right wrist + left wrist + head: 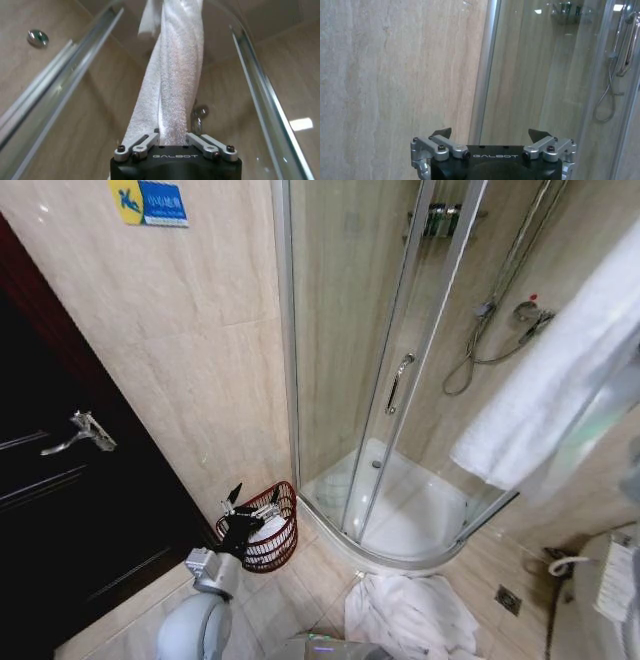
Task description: Discard the used towel into the hamper.
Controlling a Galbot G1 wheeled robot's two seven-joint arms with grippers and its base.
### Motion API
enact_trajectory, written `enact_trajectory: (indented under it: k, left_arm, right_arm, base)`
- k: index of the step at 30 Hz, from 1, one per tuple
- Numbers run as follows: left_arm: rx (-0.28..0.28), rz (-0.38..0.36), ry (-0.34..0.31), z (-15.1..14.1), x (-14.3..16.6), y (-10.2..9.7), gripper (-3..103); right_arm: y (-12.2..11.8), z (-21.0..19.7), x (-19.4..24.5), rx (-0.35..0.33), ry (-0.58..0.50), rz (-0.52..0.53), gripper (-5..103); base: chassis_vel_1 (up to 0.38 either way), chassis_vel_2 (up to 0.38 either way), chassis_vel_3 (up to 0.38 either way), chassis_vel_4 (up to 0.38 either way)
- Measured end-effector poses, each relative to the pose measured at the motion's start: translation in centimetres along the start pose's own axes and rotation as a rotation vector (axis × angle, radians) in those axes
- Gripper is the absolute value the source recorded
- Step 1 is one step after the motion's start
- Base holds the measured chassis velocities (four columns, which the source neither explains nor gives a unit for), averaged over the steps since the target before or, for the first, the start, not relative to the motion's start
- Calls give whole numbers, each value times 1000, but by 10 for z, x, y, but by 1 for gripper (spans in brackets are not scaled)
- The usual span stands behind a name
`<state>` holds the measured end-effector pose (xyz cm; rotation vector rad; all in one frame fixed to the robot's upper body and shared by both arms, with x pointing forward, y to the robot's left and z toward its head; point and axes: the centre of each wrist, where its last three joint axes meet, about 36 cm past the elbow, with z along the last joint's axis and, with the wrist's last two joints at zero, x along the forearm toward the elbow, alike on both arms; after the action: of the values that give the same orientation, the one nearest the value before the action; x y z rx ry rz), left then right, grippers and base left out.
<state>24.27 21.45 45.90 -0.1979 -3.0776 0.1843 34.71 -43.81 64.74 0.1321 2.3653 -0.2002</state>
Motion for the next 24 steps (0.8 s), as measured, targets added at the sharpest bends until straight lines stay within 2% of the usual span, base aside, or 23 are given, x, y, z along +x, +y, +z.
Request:
enact_trajectory:
  k: [10, 15, 24]
  left_arm:
    - [0, 0, 0, 0, 0, 0, 100]
    - [0, 0, 0, 0, 0, 0, 100]
    - [0, 0, 0, 0, 0, 0, 100]
  right_arm:
    - [21, 33, 69, 10, 67, 37, 10]
    - [37, 56, 106, 11, 63, 85, 10]
    - [56, 65, 136, -12, 45, 117, 10]
  base:
    - [0, 0, 0, 0]
    - [0, 0, 0, 0]
    - [0, 0, 0, 0]
